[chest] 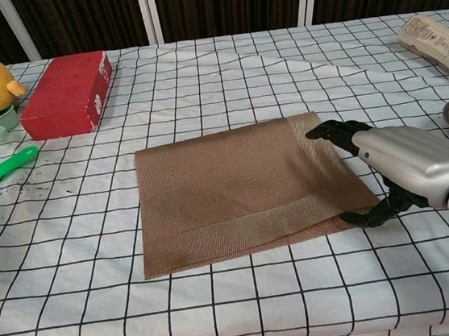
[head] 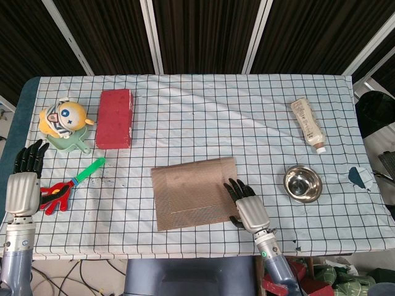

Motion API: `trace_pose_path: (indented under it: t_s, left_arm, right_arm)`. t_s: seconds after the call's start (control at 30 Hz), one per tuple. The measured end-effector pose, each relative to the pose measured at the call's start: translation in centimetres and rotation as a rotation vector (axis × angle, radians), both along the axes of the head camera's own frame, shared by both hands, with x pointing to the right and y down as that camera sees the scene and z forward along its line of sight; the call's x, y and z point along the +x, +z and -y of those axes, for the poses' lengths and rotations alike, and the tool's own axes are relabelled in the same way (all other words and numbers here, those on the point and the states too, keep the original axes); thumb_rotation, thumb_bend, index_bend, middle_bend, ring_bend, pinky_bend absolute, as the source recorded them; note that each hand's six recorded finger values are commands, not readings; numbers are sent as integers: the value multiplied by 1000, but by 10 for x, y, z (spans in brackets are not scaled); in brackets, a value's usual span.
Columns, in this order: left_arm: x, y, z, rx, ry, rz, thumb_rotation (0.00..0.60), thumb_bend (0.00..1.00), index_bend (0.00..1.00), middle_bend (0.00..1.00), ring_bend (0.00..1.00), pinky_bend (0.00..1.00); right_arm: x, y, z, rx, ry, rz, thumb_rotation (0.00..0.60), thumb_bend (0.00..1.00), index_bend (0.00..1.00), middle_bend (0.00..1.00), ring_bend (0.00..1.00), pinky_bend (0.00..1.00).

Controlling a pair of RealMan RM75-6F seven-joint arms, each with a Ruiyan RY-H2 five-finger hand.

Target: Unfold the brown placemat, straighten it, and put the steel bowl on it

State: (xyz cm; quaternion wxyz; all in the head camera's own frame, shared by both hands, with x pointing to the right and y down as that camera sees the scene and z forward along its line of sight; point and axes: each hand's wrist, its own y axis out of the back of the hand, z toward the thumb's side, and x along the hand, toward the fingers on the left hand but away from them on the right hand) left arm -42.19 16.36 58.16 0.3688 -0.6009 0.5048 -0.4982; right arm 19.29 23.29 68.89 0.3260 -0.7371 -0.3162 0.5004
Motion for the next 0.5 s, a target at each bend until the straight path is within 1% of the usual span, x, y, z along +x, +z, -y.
trace_pose_path:
  t_s: [0.3,0.5]
  left_arm:
    - [-1,-1,-1,4,-3,-2,600,0,0,0,0,0]
    - [-1,-1,0,2,-3,-3,600,0,0,0,0,0]
  right_arm:
    - [2,7,0,-15,12,-6,600,204,98,22,27,160]
    - [2,6,1,-6,15,-1,600,205,98,22,27,160]
